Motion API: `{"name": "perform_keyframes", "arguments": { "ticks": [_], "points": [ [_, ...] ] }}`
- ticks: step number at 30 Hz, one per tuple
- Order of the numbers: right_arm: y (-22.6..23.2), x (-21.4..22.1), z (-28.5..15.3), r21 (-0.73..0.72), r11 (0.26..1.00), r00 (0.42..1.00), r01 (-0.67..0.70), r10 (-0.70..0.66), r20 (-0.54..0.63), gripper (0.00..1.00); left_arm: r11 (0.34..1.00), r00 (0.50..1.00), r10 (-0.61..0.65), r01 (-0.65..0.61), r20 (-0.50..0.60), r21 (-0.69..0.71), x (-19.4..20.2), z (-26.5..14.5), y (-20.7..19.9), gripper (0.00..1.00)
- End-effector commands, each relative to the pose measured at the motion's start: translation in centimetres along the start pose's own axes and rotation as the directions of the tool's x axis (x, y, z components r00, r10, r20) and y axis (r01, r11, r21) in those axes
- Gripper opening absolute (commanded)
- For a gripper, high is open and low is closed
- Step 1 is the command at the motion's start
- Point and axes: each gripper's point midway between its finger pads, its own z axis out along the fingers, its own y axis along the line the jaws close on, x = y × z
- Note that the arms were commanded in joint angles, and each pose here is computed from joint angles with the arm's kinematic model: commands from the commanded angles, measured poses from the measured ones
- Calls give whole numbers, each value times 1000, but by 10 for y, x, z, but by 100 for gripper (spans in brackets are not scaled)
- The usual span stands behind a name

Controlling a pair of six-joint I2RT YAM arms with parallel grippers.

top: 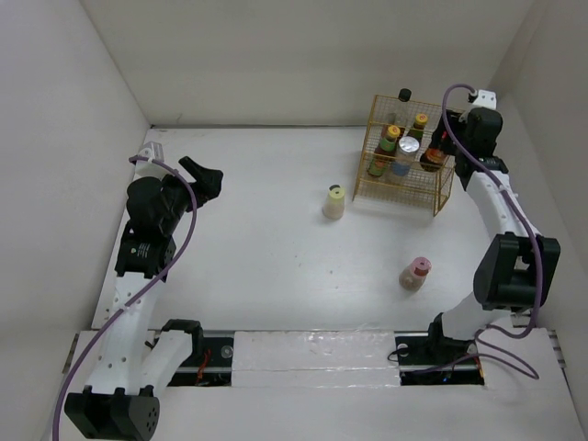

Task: Organize the condiment bottles

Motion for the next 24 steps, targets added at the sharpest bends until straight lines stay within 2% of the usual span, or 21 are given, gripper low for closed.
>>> {"name": "perform_keyframes", "arguments": {
  "ticks": [1, 10, 14, 18, 21, 23, 24],
  "points": [
    [2, -40, 5, -13, 1000, 985, -20, 22, 173, 47, 999, 999, 20, -21, 34, 29, -9, 0, -6, 76],
    [3, 8, 34, 4, 1000, 997, -14, 13, 71, 50, 999, 999, 20, -21, 34, 29, -9, 0, -6, 76],
    [5, 24, 41, 9, 1000, 999, -10, 9, 38, 57, 999, 999, 20, -21, 34, 29, -9, 0, -6, 76],
    [7, 34, 41, 12, 1000, 1000, -6, 6, 20, 70, 999, 999, 20, -21, 34, 29, -9, 0, -6, 76],
    [9, 16, 30, 6, 1000, 998, -18, 17, 59, 74, 999, 999, 20, -21, 34, 29, -9, 0, -6, 76],
    [9, -1, 16, 9, 1000, 995, -21, 20, 100, 83, 999, 999, 20, -21, 34, 29, -9, 0, -6, 76],
    [12, -9, 10, 8, 1000, 992, -21, 20, 121, 83, 999, 999, 20, -21, 34, 29, -9, 0, -6, 76]
  ]
}}
